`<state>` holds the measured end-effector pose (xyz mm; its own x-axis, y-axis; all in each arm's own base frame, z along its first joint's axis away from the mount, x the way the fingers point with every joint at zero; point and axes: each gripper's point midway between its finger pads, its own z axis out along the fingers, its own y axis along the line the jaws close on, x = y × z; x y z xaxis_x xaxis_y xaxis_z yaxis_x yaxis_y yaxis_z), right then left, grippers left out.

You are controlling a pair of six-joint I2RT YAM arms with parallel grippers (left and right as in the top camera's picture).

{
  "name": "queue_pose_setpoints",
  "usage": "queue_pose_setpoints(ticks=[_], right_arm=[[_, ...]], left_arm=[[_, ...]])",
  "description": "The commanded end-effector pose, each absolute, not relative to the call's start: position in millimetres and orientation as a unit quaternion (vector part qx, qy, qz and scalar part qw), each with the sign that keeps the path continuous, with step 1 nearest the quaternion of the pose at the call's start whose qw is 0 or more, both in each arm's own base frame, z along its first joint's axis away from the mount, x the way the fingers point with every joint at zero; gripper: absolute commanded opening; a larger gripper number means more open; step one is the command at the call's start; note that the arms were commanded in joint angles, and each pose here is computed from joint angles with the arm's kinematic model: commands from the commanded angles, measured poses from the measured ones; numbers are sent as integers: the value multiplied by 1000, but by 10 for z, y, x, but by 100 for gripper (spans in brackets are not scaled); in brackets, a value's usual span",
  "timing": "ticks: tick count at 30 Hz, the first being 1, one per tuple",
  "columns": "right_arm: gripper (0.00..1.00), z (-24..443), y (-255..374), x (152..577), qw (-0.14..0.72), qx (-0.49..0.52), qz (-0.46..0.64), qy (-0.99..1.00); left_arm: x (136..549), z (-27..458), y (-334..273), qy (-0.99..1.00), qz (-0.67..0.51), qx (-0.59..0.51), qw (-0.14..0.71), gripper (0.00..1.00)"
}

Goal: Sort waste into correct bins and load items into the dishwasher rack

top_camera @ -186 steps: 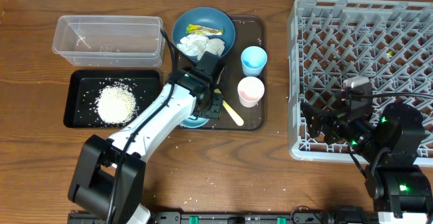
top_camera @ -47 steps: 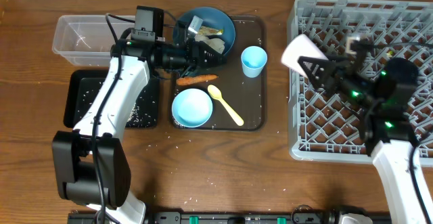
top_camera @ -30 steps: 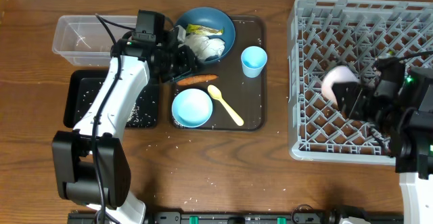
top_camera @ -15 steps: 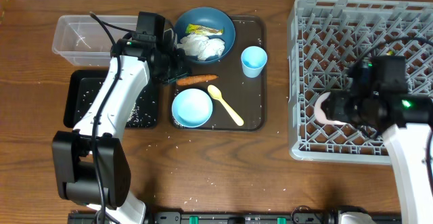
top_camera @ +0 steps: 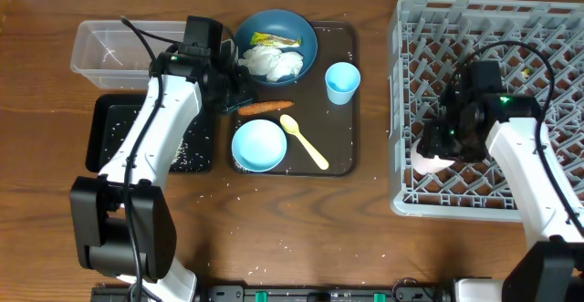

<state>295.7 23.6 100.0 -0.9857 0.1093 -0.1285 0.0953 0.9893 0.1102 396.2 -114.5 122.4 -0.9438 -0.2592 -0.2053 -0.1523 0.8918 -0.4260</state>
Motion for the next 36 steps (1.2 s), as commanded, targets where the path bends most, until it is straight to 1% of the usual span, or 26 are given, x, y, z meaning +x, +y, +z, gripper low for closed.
queue_pose_setpoints(ticks=[1,2,4,6,7,9,10,15,20,25,30,36], right_arm=[[46,1048,240,3041,81,40,46,995],[57,1049,240,3045,82,40,46,995],[73,1049,241,3045,82,40,46,995],[85,1048,242,3040,81,40,47,995],[92,1052,252,3040,81,40,49,995],[99,1071,291,3049,82,39,61,994],[99,1088,311,3061,84,38,67,993],[99,1300,354,3166,103,36,79,991],[99,1618,357,3268,126,30,80,988],[99,1779,358,3302,137,26,81,987],[99,1766,357,3249,126,27,80,988],[99,1756,354,3221,120,27,79,989]], left_arm=[[3954,1226,-1113,966,-199,-103,131,33],[3953,1225,-1114,966,-199,-101,132,33],[3951,1225,-1123,967,-198,-92,133,33],[3946,1226,-1147,968,-197,-80,135,33],[3947,1229,-1170,968,-198,-74,136,33],[3955,1241,-1240,968,-198,-51,144,33],[3963,1249,-1283,968,-199,-39,148,34],[4064,1348,-1612,958,-214,12,189,45],[4290,1600,-2050,930,-243,63,270,56],[4489,1695,-2309,912,-216,80,339,66],[4589,1479,-2525,909,-204,90,351,68],[4670,1019,-2640,921,-208,64,324,68]])
